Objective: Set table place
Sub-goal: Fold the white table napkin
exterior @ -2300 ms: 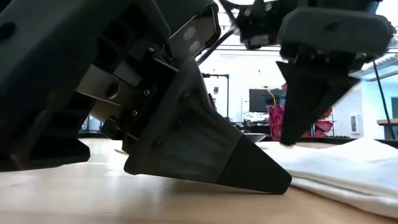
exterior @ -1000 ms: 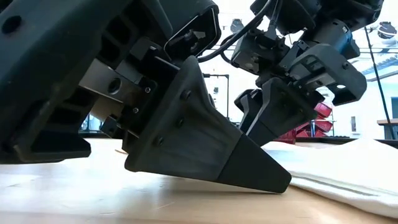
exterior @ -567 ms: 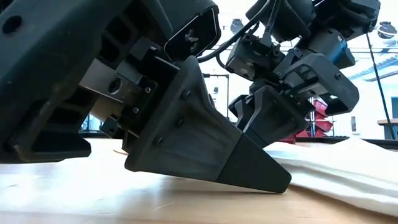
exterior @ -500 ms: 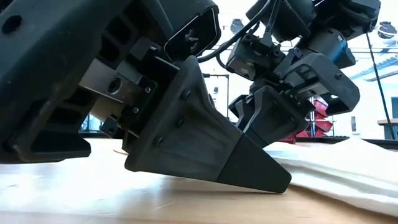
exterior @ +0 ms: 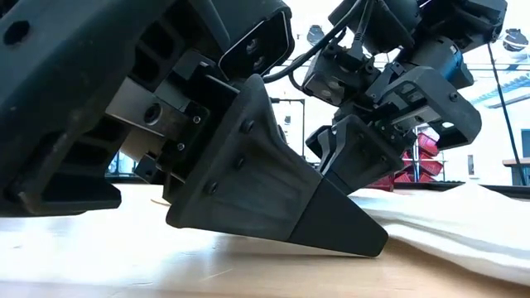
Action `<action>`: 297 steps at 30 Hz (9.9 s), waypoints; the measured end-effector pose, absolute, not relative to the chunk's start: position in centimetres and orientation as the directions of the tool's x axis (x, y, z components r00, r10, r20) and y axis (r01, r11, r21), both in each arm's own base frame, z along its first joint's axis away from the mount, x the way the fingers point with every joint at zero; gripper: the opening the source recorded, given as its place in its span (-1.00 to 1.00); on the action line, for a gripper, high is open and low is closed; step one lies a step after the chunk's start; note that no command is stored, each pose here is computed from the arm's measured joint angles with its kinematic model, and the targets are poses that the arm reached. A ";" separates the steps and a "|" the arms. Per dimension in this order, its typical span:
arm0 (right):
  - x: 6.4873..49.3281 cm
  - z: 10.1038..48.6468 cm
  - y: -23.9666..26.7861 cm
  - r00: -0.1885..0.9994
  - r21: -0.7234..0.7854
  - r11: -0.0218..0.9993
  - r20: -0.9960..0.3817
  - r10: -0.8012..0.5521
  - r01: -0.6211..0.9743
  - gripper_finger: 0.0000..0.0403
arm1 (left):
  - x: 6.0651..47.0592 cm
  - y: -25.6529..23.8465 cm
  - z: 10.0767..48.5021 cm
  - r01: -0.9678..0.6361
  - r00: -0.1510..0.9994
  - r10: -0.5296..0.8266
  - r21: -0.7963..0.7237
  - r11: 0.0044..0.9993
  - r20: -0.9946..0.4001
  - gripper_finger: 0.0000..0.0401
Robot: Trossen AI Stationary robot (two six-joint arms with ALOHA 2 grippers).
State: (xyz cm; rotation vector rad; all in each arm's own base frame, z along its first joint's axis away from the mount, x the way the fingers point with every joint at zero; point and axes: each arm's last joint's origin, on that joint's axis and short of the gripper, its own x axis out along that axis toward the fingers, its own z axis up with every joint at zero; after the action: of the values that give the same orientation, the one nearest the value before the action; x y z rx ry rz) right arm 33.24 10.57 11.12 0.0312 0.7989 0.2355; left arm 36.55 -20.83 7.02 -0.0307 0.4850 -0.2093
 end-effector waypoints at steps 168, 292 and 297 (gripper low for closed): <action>22.2 17.2 28.9 0.300 0.053 0.980 -0.954 -0.007 0.192 -0.21 | 36.5 -23.2 12.8 0.143 0.850 -0.084 0.075 0.987 -0.519 -0.31; 22.2 12.8 29.2 0.447 0.144 0.841 -0.885 -0.127 0.522 -0.21 | 41.4 -16.6 15.4 0.014 0.923 -0.099 -0.223 0.975 -0.372 -0.31; 21.3 14.4 28.8 0.433 0.109 0.872 -0.893 -0.124 0.477 -0.21 | 42.3 -15.3 11.6 -0.028 0.897 -0.065 -0.202 0.979 -0.437 -0.31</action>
State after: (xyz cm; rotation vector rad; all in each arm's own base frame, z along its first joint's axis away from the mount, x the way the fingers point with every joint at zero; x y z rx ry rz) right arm 21.29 28.79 14.44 0.3734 1.0632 -0.3853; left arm 42.26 -15.33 11.59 -0.2067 0.4581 -0.0191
